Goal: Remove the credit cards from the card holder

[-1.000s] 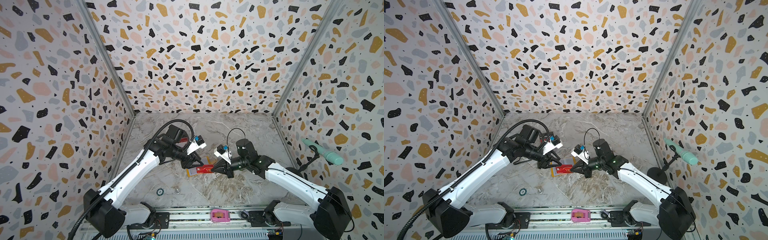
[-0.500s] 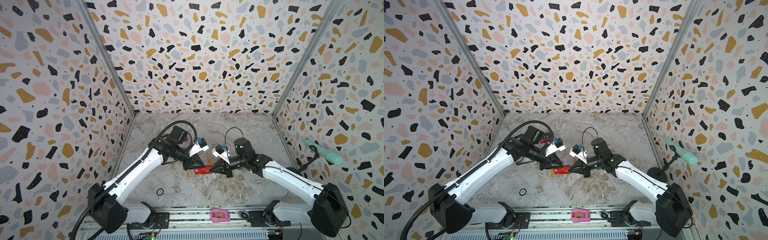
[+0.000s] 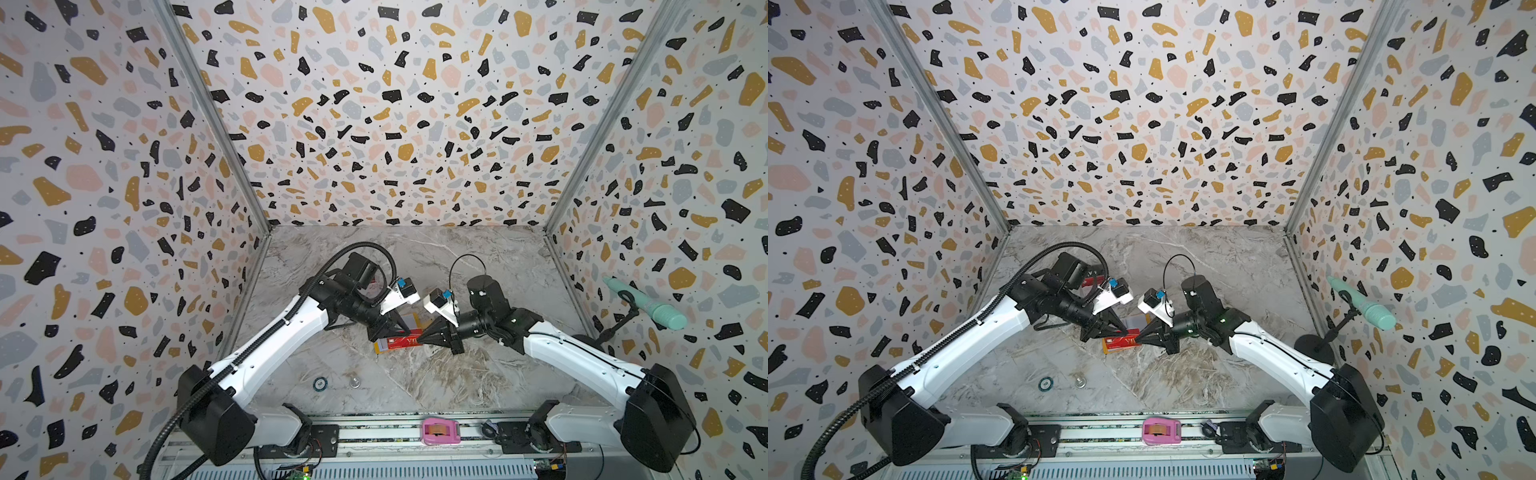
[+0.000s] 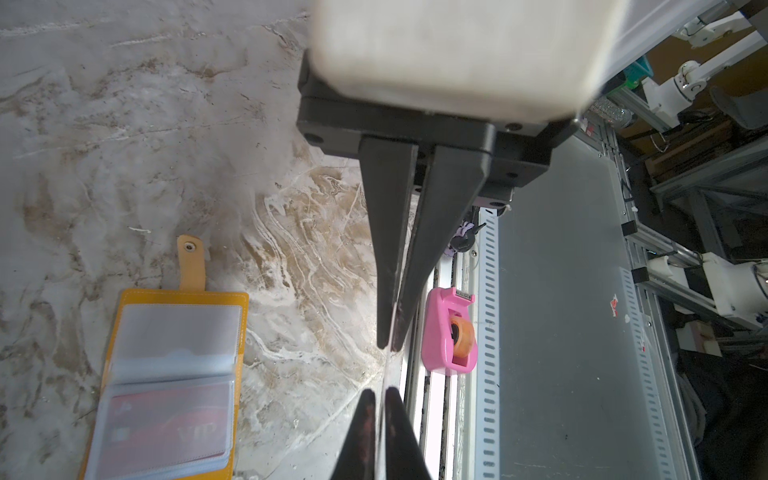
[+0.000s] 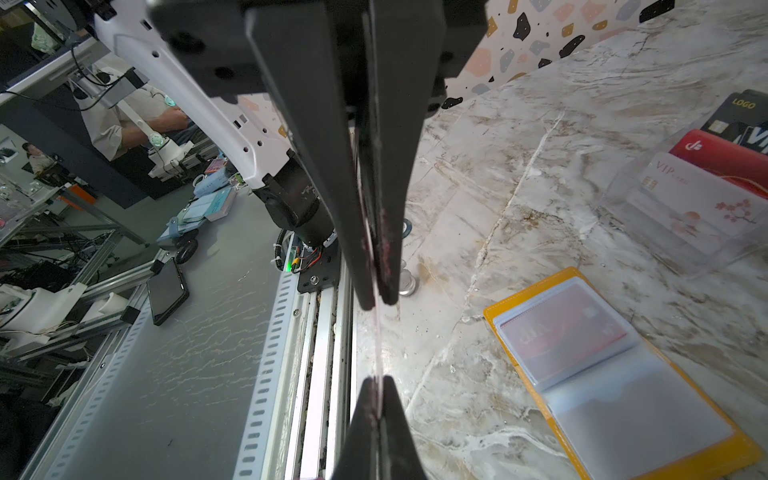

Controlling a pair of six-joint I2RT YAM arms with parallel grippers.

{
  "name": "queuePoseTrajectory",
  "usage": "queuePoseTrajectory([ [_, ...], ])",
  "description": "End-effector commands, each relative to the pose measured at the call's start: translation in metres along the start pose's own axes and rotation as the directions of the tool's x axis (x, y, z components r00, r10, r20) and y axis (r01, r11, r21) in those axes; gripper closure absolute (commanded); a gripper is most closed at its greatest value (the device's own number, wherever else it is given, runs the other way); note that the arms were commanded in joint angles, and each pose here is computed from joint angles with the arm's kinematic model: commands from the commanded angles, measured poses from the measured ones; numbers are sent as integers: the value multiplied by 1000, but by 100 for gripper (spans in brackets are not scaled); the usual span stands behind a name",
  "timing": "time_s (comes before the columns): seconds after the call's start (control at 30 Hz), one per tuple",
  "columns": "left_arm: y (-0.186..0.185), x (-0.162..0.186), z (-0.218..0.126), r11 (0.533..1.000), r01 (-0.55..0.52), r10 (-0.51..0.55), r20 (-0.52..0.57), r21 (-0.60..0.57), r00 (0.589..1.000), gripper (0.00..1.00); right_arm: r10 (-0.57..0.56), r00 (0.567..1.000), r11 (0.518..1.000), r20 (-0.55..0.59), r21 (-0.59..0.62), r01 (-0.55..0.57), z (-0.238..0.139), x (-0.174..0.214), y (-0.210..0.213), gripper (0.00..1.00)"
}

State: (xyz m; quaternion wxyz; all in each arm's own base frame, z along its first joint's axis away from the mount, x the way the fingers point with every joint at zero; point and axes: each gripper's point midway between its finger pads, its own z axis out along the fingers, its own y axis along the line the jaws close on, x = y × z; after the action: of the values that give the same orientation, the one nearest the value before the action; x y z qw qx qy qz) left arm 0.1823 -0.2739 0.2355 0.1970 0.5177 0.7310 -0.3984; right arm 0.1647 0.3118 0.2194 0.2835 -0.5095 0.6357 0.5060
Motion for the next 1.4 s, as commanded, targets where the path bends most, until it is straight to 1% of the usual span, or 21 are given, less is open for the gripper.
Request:
queuePoseTrajectory([
  [0.0, -4, 4, 4, 1000, 10, -10, -9, 26, 1000, 94, -45, 998, 999, 35, 12, 45, -4, -16, 3, 100],
  [0.13, -3, 5, 4, 1000, 14, -14, -12, 21, 1000, 99, -49, 998, 998, 40, 28, 47, -5, -18, 2, 100],
  [0.23, -1, 6, 4, 1000, 10, -10, -14, 2, 1000, 100, -30, 998, 998, 46, 52, 28, -6, -18, -3, 100],
  [0.4, 15, 8, 5, 997, 0, -1, -6, -82, 1000, 100, 4, 998, 995, 55, 100, -9, -10, -17, -13, 71],
  [0.5, 31, 13, 7, 987, 2, -5, -18, -162, 1000, 100, 8, 998, 991, 60, 133, -16, -13, -17, -17, 59],
  [0.57, 48, 13, 6, 970, 19, -24, -16, -244, 1000, 100, 11, 998, 987, 63, 159, -21, -15, -16, -20, 54],
  [0.7, 69, 15, 2, 940, 1, -10, -22, -340, 1000, 100, 24, 997, 977, 73, 210, -39, -22, -14, -26, 46],
  [0.8, 88, 15, -6, 903, 7, -13, -11, -430, 1000, 100, 27, 996, 970, 85, 239, -47, -27, -14, -30, 40],
  [0.87, 100, 16, -13, 881, 5, -8, -5, -474, 1000, 100, 26, 995, 964, 91, 262, -49, -30, -14, -33, 39],
  [1.0, 115, 15, -25, 863, -16, 32, 22, -504, 999, 100, 26, 995, 953, 97, 298, -54, -34, -13, -38, 37],
  [1.1, 113, 16, -28, 881, -101, 120, 12, -462, 993, 100, 29, 995, 946, 98, 317, -59, -37, -13, -42, 35],
  [1.2, 116, 16, -32, 880, -168, 185, -6, -445, 983, 100, 30, 994, 942, 101, 329, -62, -38, -13, -44, 34],
  [1.37, 135, 16, -54, 841, -227, 243, -31, -492, 969, 100, 26, 994, 939, 109, 337, -62, -39, -16, -45, 33],
])
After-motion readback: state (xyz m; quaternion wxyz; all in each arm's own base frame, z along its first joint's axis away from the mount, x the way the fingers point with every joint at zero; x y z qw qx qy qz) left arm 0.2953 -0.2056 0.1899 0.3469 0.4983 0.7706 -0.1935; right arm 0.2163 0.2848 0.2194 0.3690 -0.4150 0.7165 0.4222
